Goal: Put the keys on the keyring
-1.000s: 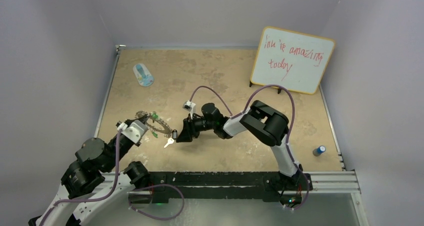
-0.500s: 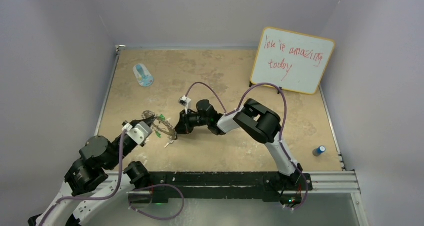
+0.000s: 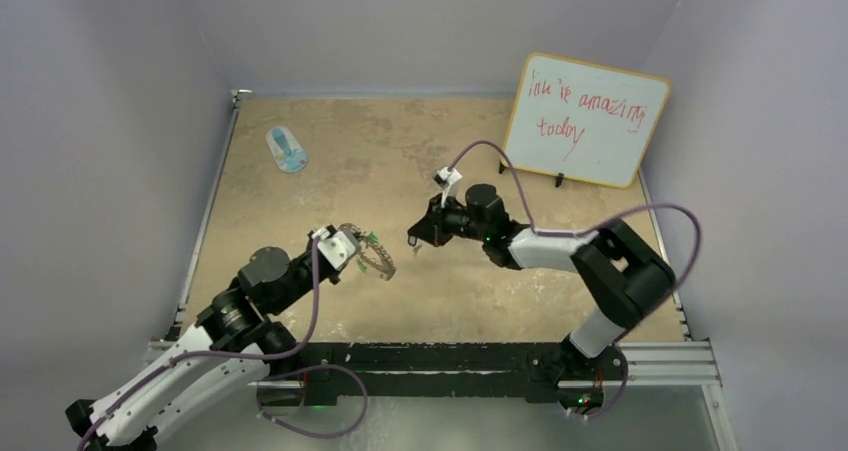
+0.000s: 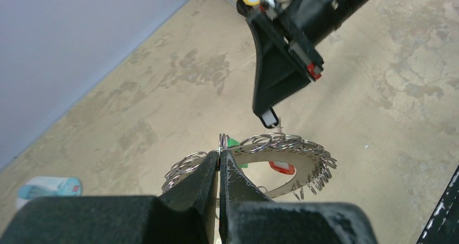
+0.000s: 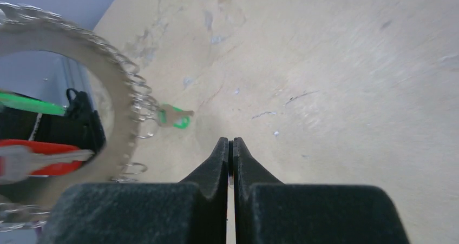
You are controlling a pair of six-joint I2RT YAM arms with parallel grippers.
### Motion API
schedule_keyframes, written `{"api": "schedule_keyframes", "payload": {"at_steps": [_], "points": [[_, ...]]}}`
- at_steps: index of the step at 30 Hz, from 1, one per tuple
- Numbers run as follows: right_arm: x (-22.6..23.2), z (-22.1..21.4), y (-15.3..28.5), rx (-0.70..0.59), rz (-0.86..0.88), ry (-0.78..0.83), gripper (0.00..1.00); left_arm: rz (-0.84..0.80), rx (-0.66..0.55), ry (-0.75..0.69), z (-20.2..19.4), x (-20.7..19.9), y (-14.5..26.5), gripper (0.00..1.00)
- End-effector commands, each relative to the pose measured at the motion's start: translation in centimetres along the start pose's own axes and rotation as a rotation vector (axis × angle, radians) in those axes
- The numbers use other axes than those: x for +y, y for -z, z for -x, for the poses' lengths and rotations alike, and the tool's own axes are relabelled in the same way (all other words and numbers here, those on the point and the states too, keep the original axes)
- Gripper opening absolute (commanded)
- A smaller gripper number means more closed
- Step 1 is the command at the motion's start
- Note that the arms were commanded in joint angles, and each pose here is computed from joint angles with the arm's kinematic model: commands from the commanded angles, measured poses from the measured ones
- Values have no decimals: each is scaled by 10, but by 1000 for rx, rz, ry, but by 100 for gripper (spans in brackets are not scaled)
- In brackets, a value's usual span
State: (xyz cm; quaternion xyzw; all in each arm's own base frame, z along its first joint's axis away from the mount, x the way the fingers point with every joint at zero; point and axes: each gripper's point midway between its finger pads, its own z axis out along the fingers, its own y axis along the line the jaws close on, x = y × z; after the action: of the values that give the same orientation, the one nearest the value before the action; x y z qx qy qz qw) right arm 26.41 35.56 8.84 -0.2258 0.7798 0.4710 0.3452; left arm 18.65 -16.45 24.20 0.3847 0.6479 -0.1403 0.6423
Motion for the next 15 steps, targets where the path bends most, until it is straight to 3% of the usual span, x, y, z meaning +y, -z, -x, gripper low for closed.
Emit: {"api": "schedule_keyframes", "payload": {"at_steps": [1,3,6,8,12,15], "points": [[-23,9,41,5,-260,176,0,-9,-214,101,40,-5,-25,0],[-32,15,57,-1,-355,211,0,-17,-189,104,31,-9,-36,0],[-26,16,72,1,-365,244,3,-22,-142,101,19,-13,-47,0],[-17,13,78,10,-326,272,16,-17,-111,102,10,-14,-54,0],[-1,6,84,27,-249,286,55,6,-71,111,-5,-13,-58,0],[2,5,88,20,-245,258,68,19,-43,116,-16,-13,-58,0]]}}
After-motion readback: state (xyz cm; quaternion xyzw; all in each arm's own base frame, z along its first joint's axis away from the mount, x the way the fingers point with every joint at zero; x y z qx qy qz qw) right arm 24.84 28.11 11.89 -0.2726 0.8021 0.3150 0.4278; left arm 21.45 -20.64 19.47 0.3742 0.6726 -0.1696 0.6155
